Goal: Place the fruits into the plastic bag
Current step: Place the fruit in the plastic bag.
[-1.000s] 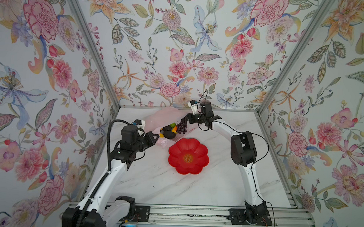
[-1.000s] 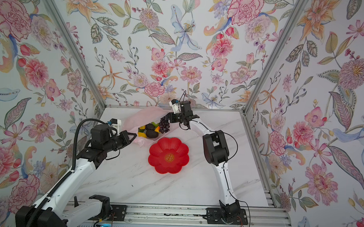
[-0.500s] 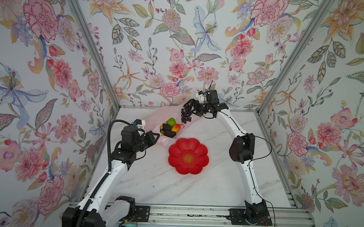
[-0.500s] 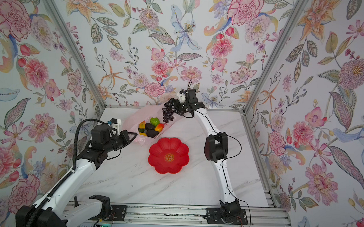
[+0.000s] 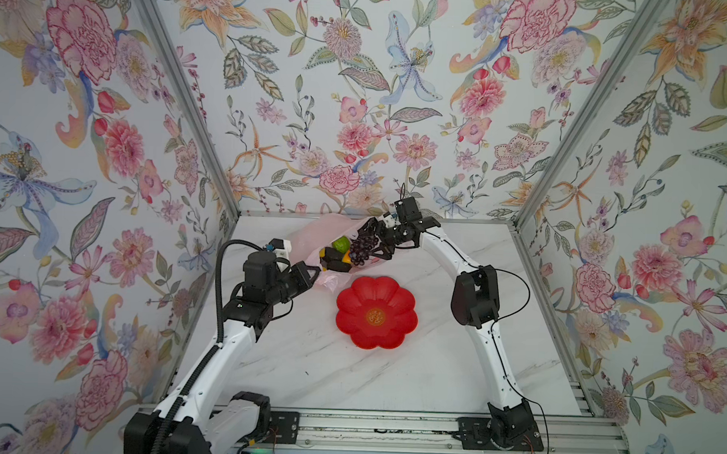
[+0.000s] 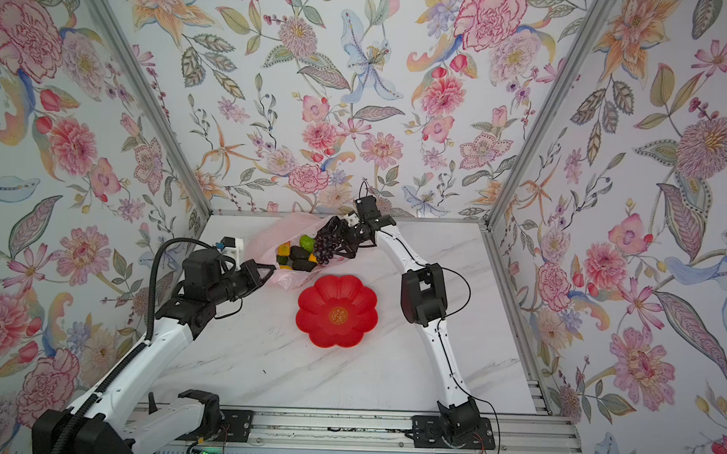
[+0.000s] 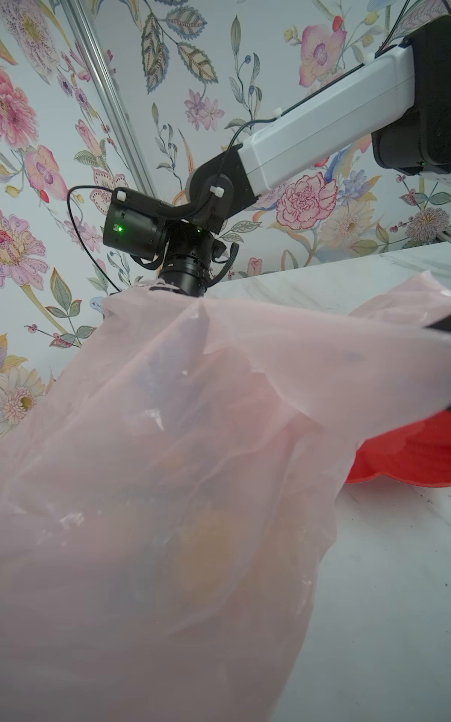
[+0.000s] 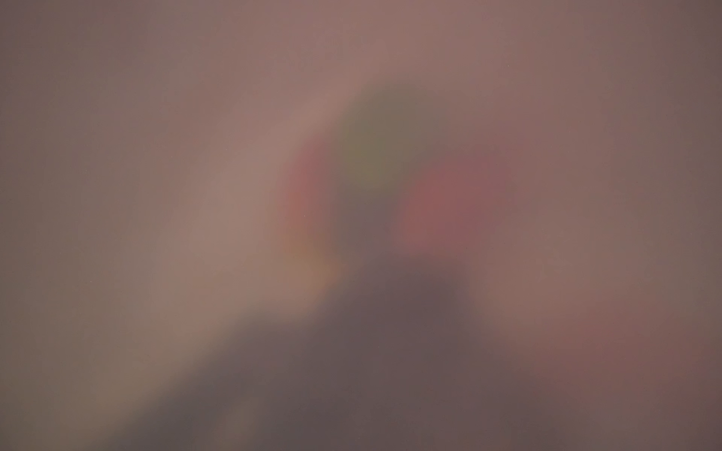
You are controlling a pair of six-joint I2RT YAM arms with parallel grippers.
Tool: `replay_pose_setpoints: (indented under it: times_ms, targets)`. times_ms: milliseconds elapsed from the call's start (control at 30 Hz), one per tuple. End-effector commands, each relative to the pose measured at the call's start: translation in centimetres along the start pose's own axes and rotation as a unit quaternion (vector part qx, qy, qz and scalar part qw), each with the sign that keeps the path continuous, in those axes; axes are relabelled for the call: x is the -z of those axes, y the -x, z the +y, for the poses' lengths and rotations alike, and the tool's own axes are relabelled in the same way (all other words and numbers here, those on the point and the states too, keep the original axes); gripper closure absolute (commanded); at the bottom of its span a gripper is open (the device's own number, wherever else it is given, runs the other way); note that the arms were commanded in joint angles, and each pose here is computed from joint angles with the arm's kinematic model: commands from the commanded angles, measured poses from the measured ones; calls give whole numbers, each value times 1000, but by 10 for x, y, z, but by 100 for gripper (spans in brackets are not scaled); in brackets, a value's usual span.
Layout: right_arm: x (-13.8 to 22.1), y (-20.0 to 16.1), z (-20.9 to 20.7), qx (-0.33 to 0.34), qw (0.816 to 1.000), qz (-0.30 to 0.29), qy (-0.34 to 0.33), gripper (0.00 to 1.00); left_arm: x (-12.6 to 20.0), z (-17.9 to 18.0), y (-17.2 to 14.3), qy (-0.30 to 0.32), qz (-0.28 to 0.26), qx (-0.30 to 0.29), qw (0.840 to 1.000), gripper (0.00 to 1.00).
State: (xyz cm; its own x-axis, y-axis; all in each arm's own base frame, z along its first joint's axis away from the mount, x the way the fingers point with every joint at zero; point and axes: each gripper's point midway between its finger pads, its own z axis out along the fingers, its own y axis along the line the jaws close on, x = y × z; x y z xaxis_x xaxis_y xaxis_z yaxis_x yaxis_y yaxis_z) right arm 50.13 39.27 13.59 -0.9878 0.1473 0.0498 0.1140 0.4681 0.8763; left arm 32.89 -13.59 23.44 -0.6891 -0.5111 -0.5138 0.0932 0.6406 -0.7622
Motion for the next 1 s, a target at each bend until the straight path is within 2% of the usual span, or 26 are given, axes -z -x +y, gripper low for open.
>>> replay_pose_setpoints:
  times_ms: [0, 100, 233, 300, 433, 467, 667, 967]
  targets:
    - [5, -7, 64, -58, 987, 8, 146, 1, 1, -4, -6, -11, 9, -1, 1000, 100]
    - [16, 1, 67, -135, 968, -35, 208, 1, 1, -4, -7, -11, 10, -1, 1000, 100]
    - [21, -4, 73, -163, 964, -72, 195, 1, 2, -5, -5, -8, 12, -9, 1000, 100]
    - [21, -6, 83, -149, 967, -73, 194, 1, 1, -4, -6, -7, 13, -11, 1000, 100]
    - [15, -18, 90, -96, 983, -62, 141, 1, 0, -3, -5, -2, 14, -17, 1000, 99]
    - [14, -21, 90, -85, 986, -60, 132, 1, 0, -3, -4, 1, 13, -20, 1000, 94]
    - [11, -33, 87, -56, 993, -54, 93, 1, 10, -2, 5, 30, 0, -50, 998, 82]
    - [25, -53, 93, 7, 999, -37, 32, 1, 17, -5, 5, 22, -14, -41, 999, 81]
